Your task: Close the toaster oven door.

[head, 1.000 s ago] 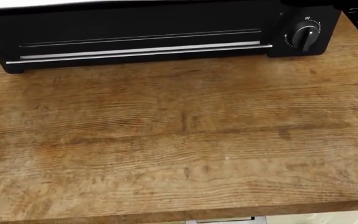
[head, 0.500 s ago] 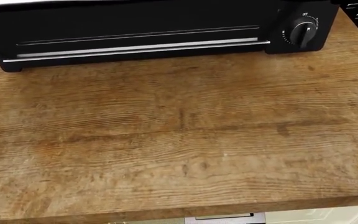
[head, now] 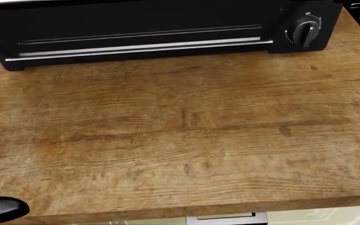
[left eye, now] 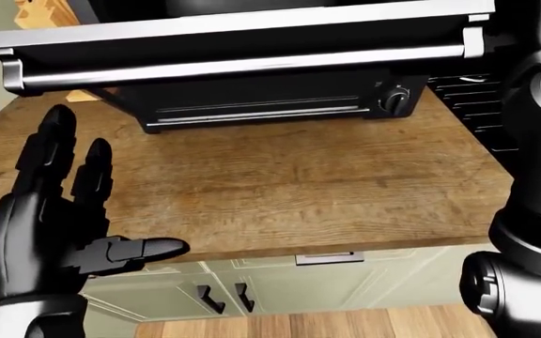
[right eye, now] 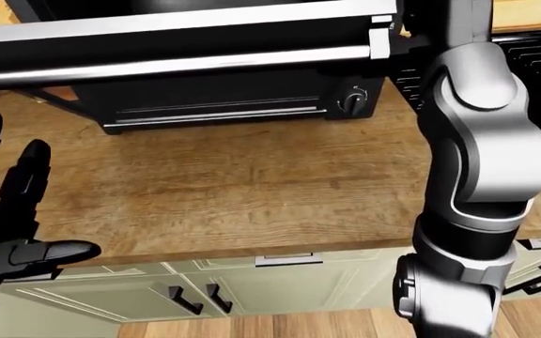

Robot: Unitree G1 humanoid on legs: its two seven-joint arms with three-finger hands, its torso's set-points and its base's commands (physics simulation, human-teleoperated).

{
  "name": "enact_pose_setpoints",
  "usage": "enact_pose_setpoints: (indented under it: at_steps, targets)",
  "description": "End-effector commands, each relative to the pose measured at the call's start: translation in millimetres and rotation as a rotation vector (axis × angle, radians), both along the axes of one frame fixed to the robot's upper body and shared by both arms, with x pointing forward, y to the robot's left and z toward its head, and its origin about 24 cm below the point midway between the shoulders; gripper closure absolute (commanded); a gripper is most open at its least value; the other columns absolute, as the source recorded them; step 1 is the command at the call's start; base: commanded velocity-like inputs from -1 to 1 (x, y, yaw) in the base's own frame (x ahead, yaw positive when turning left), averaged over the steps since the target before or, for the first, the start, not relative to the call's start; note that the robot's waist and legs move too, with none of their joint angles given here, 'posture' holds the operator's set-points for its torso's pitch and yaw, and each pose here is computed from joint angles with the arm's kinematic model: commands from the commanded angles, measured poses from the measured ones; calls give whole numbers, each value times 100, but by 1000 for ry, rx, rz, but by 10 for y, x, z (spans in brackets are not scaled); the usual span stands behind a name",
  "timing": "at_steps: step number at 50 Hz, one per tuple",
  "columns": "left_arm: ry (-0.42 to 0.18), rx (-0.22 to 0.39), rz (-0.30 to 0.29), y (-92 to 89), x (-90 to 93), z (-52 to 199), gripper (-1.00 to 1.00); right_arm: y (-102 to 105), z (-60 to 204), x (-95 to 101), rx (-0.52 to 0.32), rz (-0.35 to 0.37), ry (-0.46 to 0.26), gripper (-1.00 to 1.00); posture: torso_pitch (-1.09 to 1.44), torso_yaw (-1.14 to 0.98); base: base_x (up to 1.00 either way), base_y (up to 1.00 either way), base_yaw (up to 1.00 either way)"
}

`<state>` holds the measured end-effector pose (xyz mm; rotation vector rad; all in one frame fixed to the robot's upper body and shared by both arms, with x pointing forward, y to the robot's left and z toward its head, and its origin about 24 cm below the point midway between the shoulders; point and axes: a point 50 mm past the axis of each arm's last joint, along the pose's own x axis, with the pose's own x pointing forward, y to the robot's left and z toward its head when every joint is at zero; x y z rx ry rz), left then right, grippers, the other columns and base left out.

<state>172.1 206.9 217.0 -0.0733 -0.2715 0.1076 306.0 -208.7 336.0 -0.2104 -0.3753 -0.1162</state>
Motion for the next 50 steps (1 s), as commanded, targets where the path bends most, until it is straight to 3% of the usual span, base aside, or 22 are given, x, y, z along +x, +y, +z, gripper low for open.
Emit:
enact_pose_setpoints:
  at_steps: [1, 12, 18, 34, 37, 50]
  targets:
    - [-70, 6, -3, -20, -35, 104, -100, 4, 366, -229, -5, 10, -230, -100, 0, 0, 0, 0, 0]
    - [-68, 4, -61, -133, -15, 123, -100, 8, 386, -232, -6, 12, -233, -100, 0, 0, 0, 0, 0]
    - [-47, 5, -131, -270, 10, 93, -100, 1, 393, -230, -5, 12, -234, -100, 0, 0, 0, 0, 0]
    - [-95, 33, -257, -460, 24, 222, -100, 0, 372, -240, -4, 12, -230, -100, 0, 0, 0, 0, 0]
    - [-139, 73, -270, -506, 53, 331, -100, 1, 372, -234, -3, 12, -230, -100, 0, 0, 0, 0, 0]
    - [-194, 79, -264, -517, 84, 472, -100, 14, 384, -230, -4, 15, -231, -100, 0, 0, 0, 0, 0]
